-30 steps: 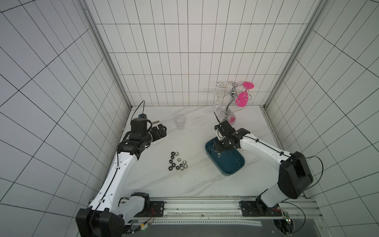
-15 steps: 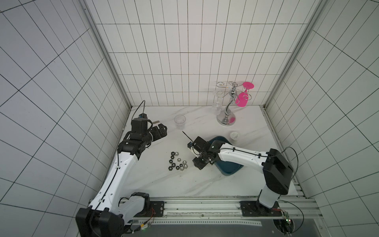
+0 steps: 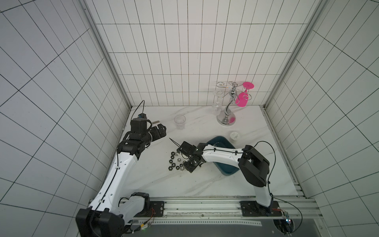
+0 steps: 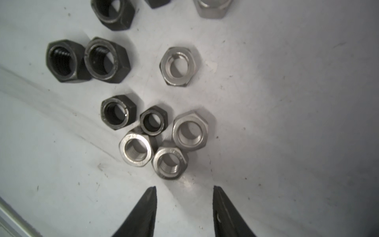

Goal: Put the nuts on the desktop into the storage box
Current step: Pick up the nut from the center of the board, then place the nut in the storage box.

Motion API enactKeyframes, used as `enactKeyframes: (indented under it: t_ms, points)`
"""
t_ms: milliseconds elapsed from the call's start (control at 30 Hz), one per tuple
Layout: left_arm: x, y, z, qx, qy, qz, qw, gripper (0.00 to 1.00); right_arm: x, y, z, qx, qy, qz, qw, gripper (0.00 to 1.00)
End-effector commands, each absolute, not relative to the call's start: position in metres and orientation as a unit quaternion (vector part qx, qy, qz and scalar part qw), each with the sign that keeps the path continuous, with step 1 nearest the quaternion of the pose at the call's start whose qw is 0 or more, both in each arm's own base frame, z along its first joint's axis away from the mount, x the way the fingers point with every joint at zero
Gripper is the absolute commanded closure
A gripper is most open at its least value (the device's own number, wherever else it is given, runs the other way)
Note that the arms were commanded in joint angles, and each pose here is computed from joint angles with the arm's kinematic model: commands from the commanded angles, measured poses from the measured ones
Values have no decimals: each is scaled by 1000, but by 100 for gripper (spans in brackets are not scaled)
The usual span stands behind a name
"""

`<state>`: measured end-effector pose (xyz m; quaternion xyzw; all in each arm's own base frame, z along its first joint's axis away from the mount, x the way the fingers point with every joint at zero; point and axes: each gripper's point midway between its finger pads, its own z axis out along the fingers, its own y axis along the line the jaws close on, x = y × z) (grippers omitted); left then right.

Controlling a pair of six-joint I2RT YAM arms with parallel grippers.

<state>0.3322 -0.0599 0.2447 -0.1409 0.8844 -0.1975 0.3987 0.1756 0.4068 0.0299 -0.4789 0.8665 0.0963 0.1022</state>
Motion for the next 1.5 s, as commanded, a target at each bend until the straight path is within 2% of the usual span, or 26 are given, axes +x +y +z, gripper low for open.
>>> enactKeyframes:
  t_ms: [0,300,433,500,733,900,1033,1267,1467]
  points:
    - [329,-54,251,-136,883,-188,408,2,176,411,23,-487,864,81,97,54]
    - [327,-47,254,-140,881,-186,412,2,177,424,21,-495,860,81,100,58]
    - [327,-47,255,-140,880,-187,413,2,179,424,25,-494,859,80,106,73]
    - [327,-47,255,-139,880,-187,413,2,182,422,34,-491,860,75,120,77]
    - [326,-47,254,-140,882,-184,411,2,204,406,92,-451,868,69,198,78]
    - [326,-48,253,-140,882,-187,409,2,236,361,124,-358,897,89,242,77]
    - [326,-51,251,-140,883,-191,405,2,263,302,117,-272,928,81,243,77]
    - [326,-52,250,-142,883,-192,404,2,279,209,85,-162,966,43,195,76]
    - [328,-53,249,-142,883,-190,405,2,267,193,52,-166,976,27,139,74]
